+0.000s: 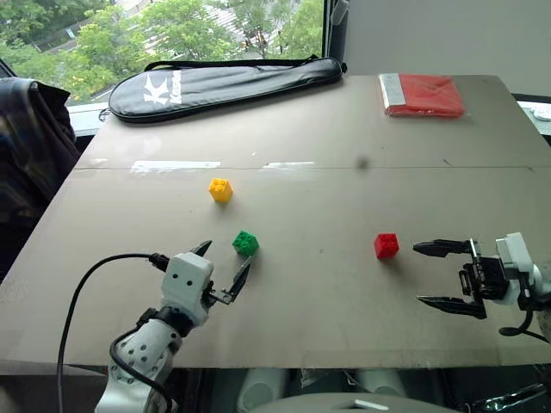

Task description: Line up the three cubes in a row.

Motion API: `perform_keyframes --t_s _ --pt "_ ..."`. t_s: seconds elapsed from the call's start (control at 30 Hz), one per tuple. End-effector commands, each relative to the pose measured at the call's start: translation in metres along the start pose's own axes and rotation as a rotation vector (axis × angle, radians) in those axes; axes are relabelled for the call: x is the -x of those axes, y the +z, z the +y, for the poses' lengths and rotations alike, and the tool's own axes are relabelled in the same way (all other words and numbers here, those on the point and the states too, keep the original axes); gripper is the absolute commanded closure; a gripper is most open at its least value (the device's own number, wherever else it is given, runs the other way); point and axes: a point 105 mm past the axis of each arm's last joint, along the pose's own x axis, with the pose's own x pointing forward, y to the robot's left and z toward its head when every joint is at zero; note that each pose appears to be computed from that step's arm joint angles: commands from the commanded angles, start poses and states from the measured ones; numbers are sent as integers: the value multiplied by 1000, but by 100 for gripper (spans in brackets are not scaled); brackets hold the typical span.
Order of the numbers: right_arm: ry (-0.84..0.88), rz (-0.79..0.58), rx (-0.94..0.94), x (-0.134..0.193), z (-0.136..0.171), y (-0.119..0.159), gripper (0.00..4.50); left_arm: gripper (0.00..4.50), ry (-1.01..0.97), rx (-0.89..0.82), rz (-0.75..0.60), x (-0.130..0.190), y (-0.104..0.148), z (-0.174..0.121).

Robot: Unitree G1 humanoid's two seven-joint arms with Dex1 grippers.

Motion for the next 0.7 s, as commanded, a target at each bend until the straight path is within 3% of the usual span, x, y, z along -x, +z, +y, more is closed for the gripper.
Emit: perform_keyframes --t_s 0.03,0.2,0.3,0.47,0.7 --pt "-24 -49 41 -6 6 20 3 0 -68 -19 16 -17 -10 -3" --pt "-41 -60 42 -10 10 26 3 0 -71 -25 38 -25 -18 1" --pt "-61 -61 39 -9 11 26 0 84 -109 -34 36 -26 -19 -2" --pt "-104 -62 43 -8 12 25 0 323 -148 -64 32 -28 -20 -3" --pt "-208 -68 30 -3 15 21 0 320 -334 -77 -46 -42 -2 -15"
